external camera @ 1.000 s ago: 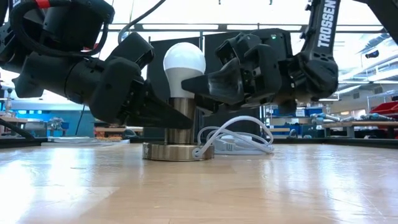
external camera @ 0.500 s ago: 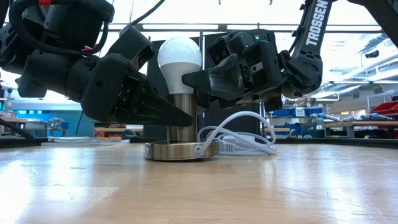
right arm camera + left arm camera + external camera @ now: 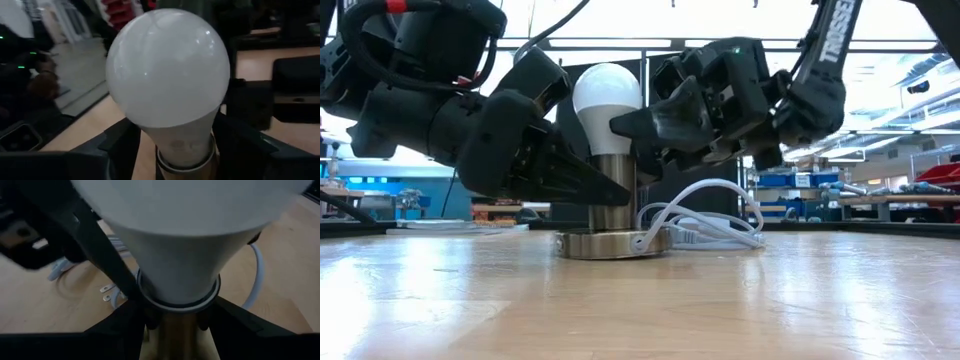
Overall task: Screw lightbulb
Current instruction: Remove the lightbulb from the lamp
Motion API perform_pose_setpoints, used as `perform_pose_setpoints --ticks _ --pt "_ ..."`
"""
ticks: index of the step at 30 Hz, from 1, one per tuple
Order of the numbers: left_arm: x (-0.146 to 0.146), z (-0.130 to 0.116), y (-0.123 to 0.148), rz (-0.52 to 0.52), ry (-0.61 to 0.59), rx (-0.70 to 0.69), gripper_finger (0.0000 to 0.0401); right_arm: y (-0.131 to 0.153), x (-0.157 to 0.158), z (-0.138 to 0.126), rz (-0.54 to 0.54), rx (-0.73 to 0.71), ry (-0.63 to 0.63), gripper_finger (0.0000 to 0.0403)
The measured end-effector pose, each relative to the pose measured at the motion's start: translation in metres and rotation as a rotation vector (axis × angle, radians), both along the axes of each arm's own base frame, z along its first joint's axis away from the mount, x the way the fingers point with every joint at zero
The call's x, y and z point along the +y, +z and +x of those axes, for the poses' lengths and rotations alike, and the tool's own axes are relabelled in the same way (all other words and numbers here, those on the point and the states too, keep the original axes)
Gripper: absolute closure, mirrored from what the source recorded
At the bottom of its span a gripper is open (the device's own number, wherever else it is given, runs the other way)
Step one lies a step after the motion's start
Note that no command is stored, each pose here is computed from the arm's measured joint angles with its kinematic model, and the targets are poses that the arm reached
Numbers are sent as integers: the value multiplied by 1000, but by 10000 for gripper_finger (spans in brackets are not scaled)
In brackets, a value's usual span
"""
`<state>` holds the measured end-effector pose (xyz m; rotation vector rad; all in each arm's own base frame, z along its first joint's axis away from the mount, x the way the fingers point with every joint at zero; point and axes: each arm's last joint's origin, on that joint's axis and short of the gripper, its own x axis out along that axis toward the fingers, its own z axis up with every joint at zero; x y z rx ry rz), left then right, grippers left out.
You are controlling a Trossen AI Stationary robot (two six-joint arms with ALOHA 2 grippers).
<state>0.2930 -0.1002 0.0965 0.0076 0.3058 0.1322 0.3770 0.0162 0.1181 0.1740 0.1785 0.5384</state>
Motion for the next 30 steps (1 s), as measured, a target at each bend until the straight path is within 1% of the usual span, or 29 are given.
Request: perform_pose_setpoints --ticks 3,6,9,11,15,17,21,30 --pt "0 0 0 -2 11 -3 208 12 6 -8 -52 14 -74 145" --pt "0 0 0 -4 20 -3 208 25 14 -17 -88 55 -145 143" --pt "1 0 0 -3 24 -3 208 36 29 -24 -130 96 -226 142" --pt "1 0 0 -2 21 2 208 42 42 -29 -178 113 -277 142" --pt "0 0 0 -18 25 1 208 51 63 -38 -242 111 -442 142" --pt "1 0 -1 -18 28 4 208 54 70 -41 -279 99 -501 142" --pt "1 0 -1 -27 33 5 208 56 77 -44 -312 85 -550 143" --pt "1 0 -1 -42 63 1 207 60 91 -49 -234 93 -542 144"
